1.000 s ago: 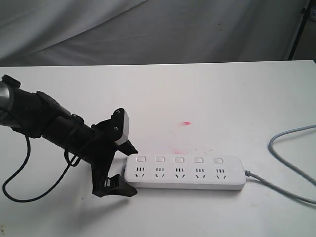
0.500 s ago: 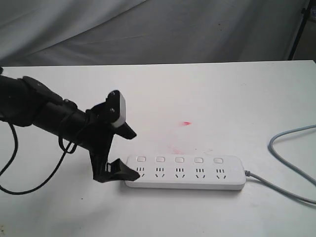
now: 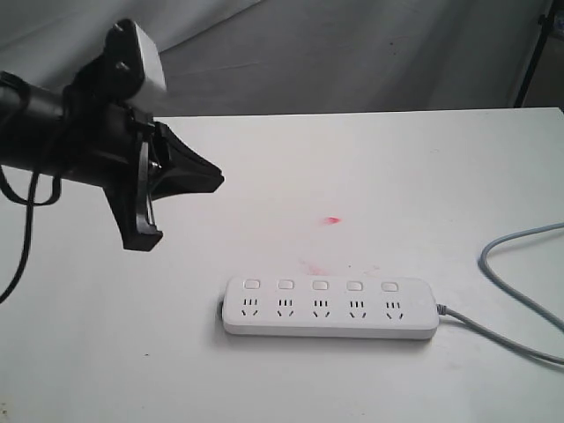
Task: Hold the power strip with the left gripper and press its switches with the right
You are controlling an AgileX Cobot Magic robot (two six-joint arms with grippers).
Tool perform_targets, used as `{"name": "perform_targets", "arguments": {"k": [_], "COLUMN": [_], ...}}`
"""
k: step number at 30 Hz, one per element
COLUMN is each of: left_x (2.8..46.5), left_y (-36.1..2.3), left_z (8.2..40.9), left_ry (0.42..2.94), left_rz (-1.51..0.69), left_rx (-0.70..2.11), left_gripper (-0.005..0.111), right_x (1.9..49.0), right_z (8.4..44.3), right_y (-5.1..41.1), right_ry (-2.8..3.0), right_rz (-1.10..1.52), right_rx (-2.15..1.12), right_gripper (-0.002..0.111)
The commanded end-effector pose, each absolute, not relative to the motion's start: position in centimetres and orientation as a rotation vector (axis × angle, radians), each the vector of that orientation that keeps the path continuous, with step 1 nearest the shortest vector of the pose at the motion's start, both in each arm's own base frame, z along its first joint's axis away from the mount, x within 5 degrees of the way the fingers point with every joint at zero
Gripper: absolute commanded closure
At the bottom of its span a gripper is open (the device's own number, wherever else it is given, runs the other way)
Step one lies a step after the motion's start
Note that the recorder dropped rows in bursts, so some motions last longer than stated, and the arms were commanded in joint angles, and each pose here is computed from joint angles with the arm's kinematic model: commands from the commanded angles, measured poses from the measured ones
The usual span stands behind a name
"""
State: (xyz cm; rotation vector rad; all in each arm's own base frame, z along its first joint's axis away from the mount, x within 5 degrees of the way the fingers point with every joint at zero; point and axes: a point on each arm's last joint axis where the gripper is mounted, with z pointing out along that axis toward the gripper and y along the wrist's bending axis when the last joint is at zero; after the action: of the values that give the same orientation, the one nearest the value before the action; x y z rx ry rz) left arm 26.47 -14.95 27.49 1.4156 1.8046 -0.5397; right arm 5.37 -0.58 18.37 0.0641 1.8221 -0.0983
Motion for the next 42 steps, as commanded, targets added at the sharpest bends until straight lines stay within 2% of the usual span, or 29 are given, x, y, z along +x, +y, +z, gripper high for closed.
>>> {"name": "perform_targets", "arguments": {"k": [1,6,16,25,27,31,34,37,42], "left_x": [24.9,23.7,23.6,23.7,23.2,18.8,14.1,10.0,5.8], "left_y": [-14.5,-14.1,-13.9,-13.0,-12.3,-7.3,-3.8,-2.4,-1.8], "left_z": [30.4,32.2,32.5,33.6,35.2,40.8,42.7,42.5,40.3], "left_ry": [1.744,1.683,1.668,1.616,1.601,1.597,1.513,1.451,1.364], "left_rz": [-0.522,-0.491,-0.475,-0.309,-0.272,-0.282,-0.102,0.061,0.163], "left_rx": [1.375,1.360,1.358,1.331,1.226,0.782,0.606,0.492,0.320], "left_gripper": [0.106,0.106,0.106,0.106,0.106,0.106,0.106,0.106,0.106], "right_x": [5.3,5.3,5.3,5.3,5.3,5.3,5.3,5.3,5.3], "right_z": [18.3,18.3,18.3,18.3,18.3,18.3,18.3,18.3,18.3], "right_y": [-0.5,-0.5,-0.5,-0.5,-0.5,-0.5,-0.5,-0.5,-0.5], "right_ry": [1.820,1.820,1.820,1.820,1.820,1.820,1.820,1.820,1.820], "right_rz": [-0.092,-0.092,-0.092,-0.092,-0.092,-0.092,-0.092,-0.092,-0.092], "right_rx": [0.066,0.066,0.066,0.066,0.066,0.066,0.066,0.066,0.066], "right_gripper": [0.108,0.108,0.108,0.108,0.108,0.108,0.108,0.108,0.108]}}
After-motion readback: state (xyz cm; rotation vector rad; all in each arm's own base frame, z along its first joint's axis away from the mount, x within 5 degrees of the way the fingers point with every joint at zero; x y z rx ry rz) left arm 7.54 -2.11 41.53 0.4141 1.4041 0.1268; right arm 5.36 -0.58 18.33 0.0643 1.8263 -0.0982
